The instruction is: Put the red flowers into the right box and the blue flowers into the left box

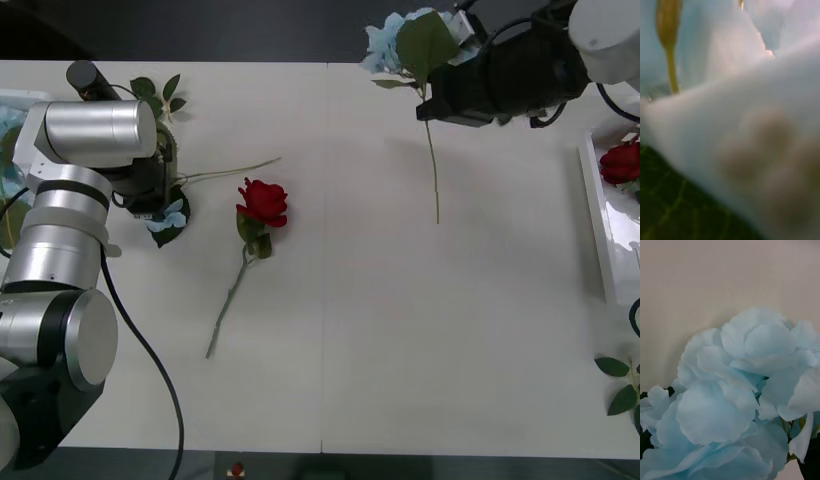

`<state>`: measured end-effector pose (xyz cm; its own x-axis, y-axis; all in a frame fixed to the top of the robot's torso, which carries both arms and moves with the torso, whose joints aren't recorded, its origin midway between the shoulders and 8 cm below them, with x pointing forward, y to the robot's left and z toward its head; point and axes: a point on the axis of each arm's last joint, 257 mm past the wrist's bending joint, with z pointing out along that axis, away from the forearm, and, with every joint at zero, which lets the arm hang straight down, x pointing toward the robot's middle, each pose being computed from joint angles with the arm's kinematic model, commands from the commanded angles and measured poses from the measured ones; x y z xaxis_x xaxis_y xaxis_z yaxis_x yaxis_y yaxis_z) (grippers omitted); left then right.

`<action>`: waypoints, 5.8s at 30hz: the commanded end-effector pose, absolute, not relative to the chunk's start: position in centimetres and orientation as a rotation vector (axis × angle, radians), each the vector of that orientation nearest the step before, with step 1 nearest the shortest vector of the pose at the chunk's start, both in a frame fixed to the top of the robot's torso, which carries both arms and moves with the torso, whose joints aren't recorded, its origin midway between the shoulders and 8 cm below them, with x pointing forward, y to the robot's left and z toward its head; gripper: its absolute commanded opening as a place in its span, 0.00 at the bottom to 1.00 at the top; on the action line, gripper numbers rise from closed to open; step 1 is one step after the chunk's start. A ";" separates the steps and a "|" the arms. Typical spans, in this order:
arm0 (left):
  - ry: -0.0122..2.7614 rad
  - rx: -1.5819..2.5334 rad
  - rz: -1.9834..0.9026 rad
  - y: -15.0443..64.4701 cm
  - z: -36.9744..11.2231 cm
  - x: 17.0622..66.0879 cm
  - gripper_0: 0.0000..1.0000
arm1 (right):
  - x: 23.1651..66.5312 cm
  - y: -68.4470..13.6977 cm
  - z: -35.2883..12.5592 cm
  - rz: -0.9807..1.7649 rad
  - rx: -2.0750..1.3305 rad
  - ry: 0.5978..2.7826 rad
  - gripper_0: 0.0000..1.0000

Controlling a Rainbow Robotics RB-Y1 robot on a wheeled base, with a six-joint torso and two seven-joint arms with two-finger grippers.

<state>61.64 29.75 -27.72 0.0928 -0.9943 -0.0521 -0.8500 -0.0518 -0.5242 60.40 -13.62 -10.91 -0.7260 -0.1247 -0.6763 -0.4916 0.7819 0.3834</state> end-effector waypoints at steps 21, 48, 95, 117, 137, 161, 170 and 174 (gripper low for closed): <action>1.986 -1.761 -0.529 28.2 -19.5 60.5 1.00 | 53.7 -3.1 -3.5 1.036 -0.900 1.565 0.00; 1.994 0.490 -0.740 13.5 -14.2 50.3 1.00 | 52.6 3.9 -2.2 1.229 -0.772 1.463 0.00; 1.627 0.577 -0.830 -1.3 -12.5 52.1 0.00 | 52.5 3.9 -2.0 1.246 -0.757 1.458 0.00; 1.596 0.511 -0.965 0.5 -10.3 51.4 0.00 | 52.4 2.9 -1.0 1.237 -0.783 1.435 0.95; 1.946 0.164 -0.752 31.4 -10.5 48.0 0.00 | 51.3 -6.7 -3.4 0.978 -1.114 1.547 0.96; 2.063 -0.366 0.273 64.2 -17.8 41.4 0.00 | 46.1 -13.7 -7.2 0.927 -1.308 1.659 0.97; 2.086 -0.410 0.248 64.4 -21.1 43.3 0.00 | 45.1 -13.7 -8.0 0.936 -1.316 1.663 0.96; 2.111 -0.418 0.236 63.8 -22.4 43.5 0.00 | 45.0 -13.5 -7.9 0.931 -1.325 1.658 0.96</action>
